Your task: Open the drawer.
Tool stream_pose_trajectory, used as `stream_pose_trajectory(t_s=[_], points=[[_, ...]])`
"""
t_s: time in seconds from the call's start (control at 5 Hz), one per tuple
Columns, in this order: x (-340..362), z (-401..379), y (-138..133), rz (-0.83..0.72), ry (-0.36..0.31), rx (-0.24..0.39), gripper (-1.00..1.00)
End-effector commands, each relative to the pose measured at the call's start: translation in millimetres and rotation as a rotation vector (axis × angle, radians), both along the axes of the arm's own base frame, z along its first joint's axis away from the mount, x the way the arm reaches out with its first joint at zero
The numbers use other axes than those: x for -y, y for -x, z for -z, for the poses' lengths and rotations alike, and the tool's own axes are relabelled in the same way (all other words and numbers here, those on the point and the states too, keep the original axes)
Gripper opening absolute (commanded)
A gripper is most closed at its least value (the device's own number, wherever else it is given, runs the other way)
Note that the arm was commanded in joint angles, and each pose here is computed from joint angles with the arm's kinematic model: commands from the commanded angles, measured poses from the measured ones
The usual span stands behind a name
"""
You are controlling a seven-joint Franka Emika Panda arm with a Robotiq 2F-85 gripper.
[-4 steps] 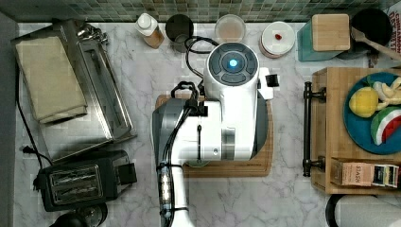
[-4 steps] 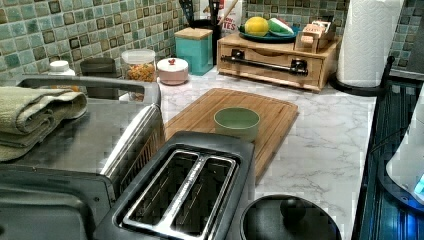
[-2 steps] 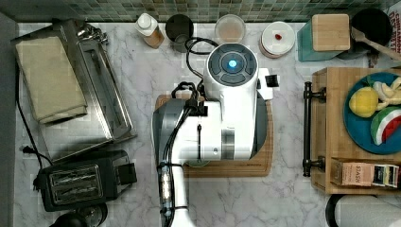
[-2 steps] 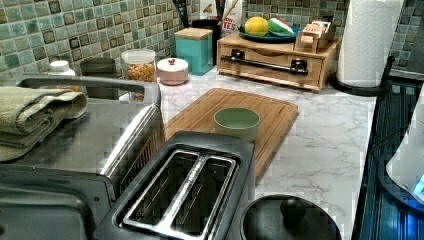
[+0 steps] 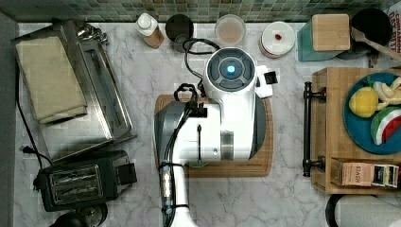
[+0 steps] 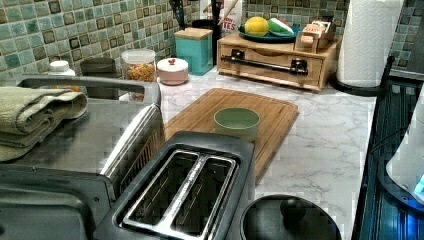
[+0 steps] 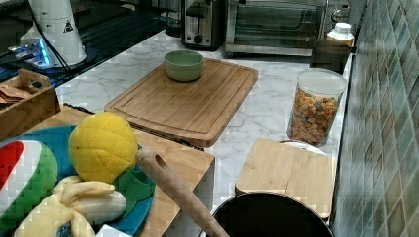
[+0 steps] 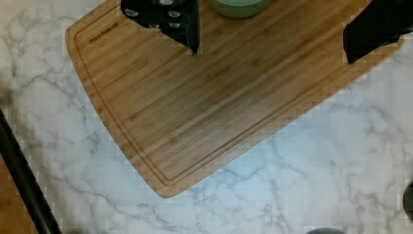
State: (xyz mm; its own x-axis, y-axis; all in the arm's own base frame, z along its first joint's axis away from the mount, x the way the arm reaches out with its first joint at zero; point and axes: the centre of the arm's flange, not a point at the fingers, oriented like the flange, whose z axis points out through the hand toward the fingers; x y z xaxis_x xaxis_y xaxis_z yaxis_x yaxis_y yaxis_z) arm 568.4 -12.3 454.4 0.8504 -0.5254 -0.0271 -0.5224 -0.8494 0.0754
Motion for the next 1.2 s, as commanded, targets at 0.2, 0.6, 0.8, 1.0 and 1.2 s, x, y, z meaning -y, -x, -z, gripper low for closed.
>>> stream_pose_trajectory(t_s=[0.2, 0.6, 0.8, 1.0, 1.2], points=[[107, 17, 16, -0.309, 0.016, 0.015, 1.0], [160, 41, 28, -0.408, 0.096, 0.026, 1.0], [180, 57, 32, -0.43, 0.128, 0.02, 1.0], [192, 63, 37, -0.457, 0.166, 0.019, 1.0], [205, 80, 43, -0.498, 0.155, 0.031, 1.0]])
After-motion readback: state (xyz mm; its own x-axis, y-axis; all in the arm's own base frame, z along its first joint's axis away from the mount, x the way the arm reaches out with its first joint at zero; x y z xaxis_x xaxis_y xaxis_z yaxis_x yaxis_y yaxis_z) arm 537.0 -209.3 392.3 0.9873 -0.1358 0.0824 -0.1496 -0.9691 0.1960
